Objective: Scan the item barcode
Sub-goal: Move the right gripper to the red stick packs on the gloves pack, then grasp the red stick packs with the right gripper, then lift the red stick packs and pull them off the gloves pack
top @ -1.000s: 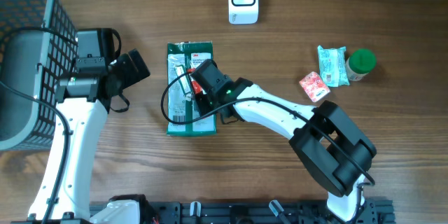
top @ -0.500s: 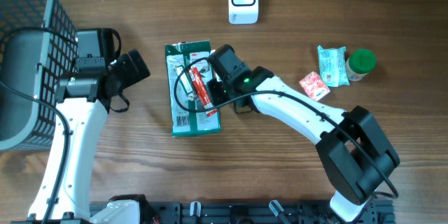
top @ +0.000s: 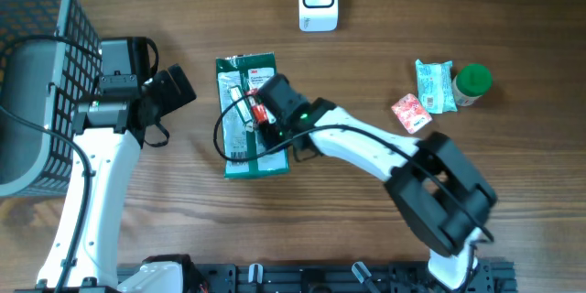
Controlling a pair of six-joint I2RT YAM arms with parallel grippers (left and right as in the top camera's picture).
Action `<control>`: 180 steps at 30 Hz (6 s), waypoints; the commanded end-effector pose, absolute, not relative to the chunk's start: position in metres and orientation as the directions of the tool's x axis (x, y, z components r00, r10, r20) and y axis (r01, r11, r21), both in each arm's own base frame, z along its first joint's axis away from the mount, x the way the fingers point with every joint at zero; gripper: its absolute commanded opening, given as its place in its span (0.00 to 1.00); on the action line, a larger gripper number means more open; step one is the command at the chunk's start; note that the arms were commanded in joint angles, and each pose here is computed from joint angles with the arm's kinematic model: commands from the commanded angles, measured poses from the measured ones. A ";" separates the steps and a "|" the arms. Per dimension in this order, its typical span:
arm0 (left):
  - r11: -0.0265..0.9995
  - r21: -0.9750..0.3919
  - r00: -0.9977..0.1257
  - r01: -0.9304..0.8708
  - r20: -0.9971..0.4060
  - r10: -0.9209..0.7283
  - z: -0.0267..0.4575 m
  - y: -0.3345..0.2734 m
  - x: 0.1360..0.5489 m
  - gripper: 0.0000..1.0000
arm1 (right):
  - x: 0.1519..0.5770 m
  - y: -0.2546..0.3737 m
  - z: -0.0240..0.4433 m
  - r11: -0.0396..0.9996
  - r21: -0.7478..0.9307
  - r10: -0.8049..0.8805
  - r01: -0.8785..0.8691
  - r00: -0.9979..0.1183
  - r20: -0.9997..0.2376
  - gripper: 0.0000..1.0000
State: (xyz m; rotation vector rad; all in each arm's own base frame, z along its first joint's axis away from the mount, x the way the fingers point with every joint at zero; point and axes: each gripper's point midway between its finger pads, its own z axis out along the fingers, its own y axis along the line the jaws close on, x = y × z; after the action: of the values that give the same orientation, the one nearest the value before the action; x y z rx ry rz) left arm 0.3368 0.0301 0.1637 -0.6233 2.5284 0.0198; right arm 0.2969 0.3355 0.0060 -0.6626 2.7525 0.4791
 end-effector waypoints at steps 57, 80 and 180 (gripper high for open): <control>0.895 -0.098 -0.751 -0.435 -0.508 -0.421 0.165 0.033 0.338 1.00 | 0.282 0.234 0.027 0.563 0.179 -0.758 -0.807 -0.590 -0.277 0.50; 0.895 -0.099 -0.751 -0.435 -0.509 -0.421 0.165 0.033 0.338 1.00 | 0.281 0.237 0.001 0.561 0.196 -0.756 -0.804 -0.595 -0.274 0.43; 0.895 -0.098 -0.751 -0.435 -0.509 -0.421 0.165 0.033 0.338 1.00 | 0.253 0.241 0.028 0.479 0.215 -0.823 -0.851 -0.521 -0.226 0.04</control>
State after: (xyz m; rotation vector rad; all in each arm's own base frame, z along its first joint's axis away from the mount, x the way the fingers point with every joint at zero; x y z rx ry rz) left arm 0.3368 0.0300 0.1637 -0.6232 2.5285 0.0193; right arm 0.2389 0.2340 -0.0020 -1.5122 2.7020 0.4914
